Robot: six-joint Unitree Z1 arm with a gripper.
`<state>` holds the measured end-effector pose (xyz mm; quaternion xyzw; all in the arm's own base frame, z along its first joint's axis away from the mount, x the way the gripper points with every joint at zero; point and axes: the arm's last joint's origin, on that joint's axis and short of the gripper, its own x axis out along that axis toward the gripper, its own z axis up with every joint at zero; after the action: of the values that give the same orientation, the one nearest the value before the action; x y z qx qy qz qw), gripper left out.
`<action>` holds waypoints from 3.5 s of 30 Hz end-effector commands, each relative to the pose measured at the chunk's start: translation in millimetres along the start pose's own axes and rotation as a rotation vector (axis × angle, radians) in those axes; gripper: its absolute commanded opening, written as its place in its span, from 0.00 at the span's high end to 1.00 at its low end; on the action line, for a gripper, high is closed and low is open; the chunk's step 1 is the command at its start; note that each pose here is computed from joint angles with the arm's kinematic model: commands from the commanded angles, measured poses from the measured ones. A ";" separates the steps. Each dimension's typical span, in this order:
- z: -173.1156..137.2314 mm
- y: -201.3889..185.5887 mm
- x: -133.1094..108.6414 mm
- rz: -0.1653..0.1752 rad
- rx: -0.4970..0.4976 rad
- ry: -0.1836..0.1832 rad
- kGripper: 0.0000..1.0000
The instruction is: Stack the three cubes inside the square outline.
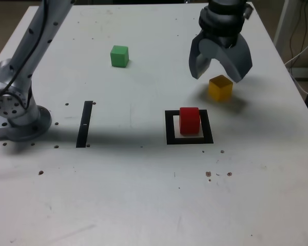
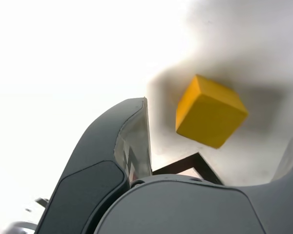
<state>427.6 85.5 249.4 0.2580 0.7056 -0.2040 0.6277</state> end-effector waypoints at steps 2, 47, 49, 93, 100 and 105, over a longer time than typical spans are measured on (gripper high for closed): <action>-0.1 3.7 -1.3 0.001 0.122 -0.012 0.01; 27.3 14.4 32.9 -0.039 0.084 0.037 0.68; 27.4 14.3 32.9 -0.041 0.083 0.035 0.68; -32.5 -63.2 -51.2 -0.049 -0.387 -0.018 0.68; -24.0 -90.0 -56.7 -0.059 -0.457 -0.034 0.68; -15.2 -102.2 -48.8 -0.076 -0.510 -0.034 0.68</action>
<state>357.7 12.1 294.7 0.0637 0.7361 -0.0482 0.6721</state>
